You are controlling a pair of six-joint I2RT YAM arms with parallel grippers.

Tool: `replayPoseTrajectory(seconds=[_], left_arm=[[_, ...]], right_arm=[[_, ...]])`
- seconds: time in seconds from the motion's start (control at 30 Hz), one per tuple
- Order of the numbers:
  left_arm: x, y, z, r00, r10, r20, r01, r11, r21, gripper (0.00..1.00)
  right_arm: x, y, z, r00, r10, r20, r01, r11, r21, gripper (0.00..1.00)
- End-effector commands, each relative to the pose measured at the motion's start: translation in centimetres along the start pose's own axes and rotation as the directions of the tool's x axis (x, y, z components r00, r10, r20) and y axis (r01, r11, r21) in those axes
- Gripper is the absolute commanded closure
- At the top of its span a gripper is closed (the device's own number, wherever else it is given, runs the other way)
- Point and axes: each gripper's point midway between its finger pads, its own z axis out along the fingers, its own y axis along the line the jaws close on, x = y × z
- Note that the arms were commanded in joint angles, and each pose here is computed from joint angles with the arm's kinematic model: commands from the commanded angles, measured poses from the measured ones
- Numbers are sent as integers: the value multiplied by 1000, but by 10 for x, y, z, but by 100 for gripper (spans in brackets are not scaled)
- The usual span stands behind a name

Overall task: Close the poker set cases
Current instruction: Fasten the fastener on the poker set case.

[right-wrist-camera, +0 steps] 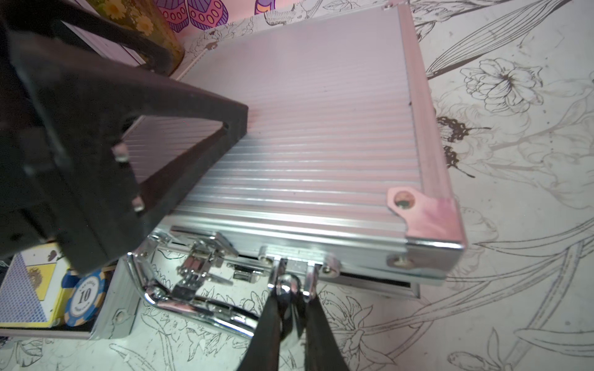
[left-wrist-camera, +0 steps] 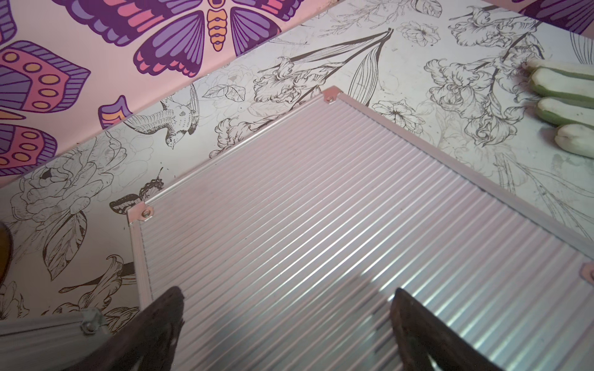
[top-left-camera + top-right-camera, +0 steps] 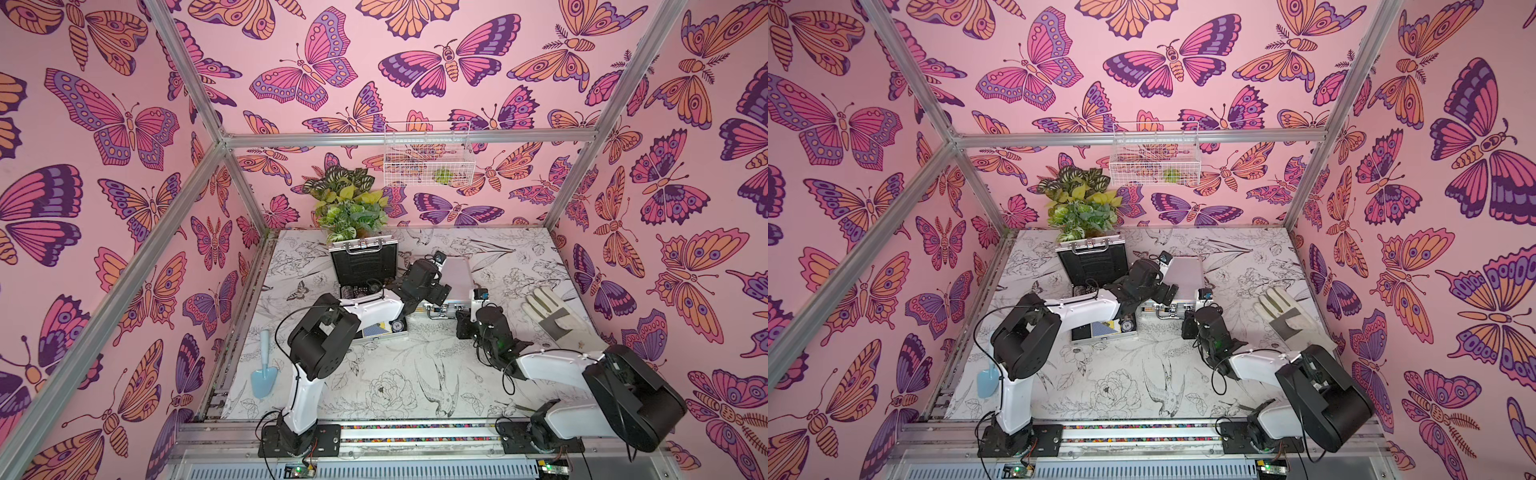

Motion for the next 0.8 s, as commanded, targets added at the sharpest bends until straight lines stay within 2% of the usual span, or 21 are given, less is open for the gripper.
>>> replayPoseTrajectory(seconds=[0.0, 0.5, 0.63, 0.77], left_arm=[[49, -1, 1, 987, 52, -151, -52, 999, 4, 0], [74, -11, 4, 978, 35, -206, -31, 999, 22, 0], [83, -12, 7, 971, 18, -236, -13, 1000, 22, 0], [91, -12, 6, 964, -9, -266, 14, 1000, 17, 0]], right_arm=[[-14, 8, -4, 999, -21, 45, 22, 999, -25, 86], [40, -3, 1, 994, -21, -105, 22, 1000, 10, 85], [46, -9, 3, 992, -17, -129, 22, 999, 42, 61], [41, -10, -2, 992, -33, -125, 39, 998, 50, 49]])
